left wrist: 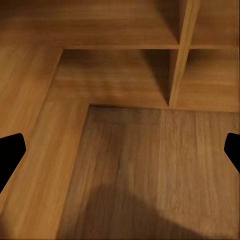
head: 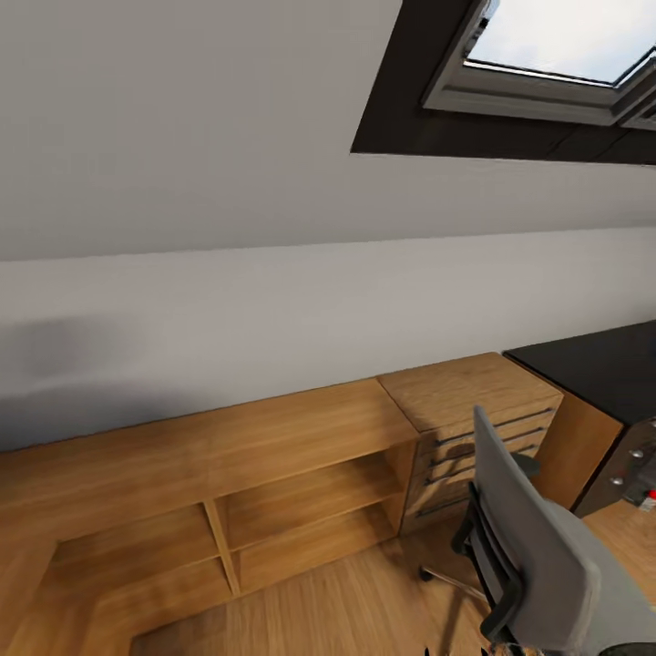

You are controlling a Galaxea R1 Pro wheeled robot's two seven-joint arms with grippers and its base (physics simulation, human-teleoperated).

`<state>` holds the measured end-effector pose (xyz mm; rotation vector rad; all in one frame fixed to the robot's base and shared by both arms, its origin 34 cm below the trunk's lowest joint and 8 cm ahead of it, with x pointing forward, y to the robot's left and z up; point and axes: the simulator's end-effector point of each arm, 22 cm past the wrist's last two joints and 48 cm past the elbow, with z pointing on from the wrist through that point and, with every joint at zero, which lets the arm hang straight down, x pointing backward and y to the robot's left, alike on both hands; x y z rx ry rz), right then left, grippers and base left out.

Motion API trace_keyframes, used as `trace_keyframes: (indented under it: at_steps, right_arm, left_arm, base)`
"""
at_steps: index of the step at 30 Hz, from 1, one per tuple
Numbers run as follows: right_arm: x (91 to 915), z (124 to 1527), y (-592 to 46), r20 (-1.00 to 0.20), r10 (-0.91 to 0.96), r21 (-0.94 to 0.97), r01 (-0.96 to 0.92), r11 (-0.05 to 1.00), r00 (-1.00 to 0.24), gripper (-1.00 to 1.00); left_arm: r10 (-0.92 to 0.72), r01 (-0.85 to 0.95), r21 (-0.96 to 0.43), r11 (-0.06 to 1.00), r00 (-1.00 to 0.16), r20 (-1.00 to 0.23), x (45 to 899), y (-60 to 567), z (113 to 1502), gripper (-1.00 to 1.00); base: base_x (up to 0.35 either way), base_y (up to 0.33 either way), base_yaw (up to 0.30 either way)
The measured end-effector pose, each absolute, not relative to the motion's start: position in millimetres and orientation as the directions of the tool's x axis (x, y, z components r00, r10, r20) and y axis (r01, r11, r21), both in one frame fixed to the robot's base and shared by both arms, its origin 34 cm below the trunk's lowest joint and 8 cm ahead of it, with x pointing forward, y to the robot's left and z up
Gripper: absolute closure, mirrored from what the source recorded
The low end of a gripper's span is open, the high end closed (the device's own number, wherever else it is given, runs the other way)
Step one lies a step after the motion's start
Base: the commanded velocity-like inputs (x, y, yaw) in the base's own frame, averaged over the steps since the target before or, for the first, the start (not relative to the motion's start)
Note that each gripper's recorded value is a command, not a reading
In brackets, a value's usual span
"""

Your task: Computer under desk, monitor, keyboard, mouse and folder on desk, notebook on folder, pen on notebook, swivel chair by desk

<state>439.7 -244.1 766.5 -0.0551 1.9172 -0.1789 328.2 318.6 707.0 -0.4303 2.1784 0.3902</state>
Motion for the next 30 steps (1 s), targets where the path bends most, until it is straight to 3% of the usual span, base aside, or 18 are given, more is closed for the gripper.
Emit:
trace_keyframes:
  at_steps: [23,30]
  right_arm:
    - [439.7,766.6,-244.1,-0.930,-0.125,-0.151,0.049,0.987,-0.347,-1.00]
    - [439.4,766.8,-244.2,-0.930,-0.125,-0.151,0.049,0.987,-0.347,-1.00]
  left_arm:
    - [-0.167,-0.437,0.126,0.891,-0.572,-0.803,328.0,319.0,707.1,-1.00]
    - [-0.168,-0.438,0.125,0.890,-0.571,-0.803,327.8,318.5,707.3,-1.00]
  base:
    - [0.001,0.000,-0.265]
    - [0.173,0.000,-0.266]
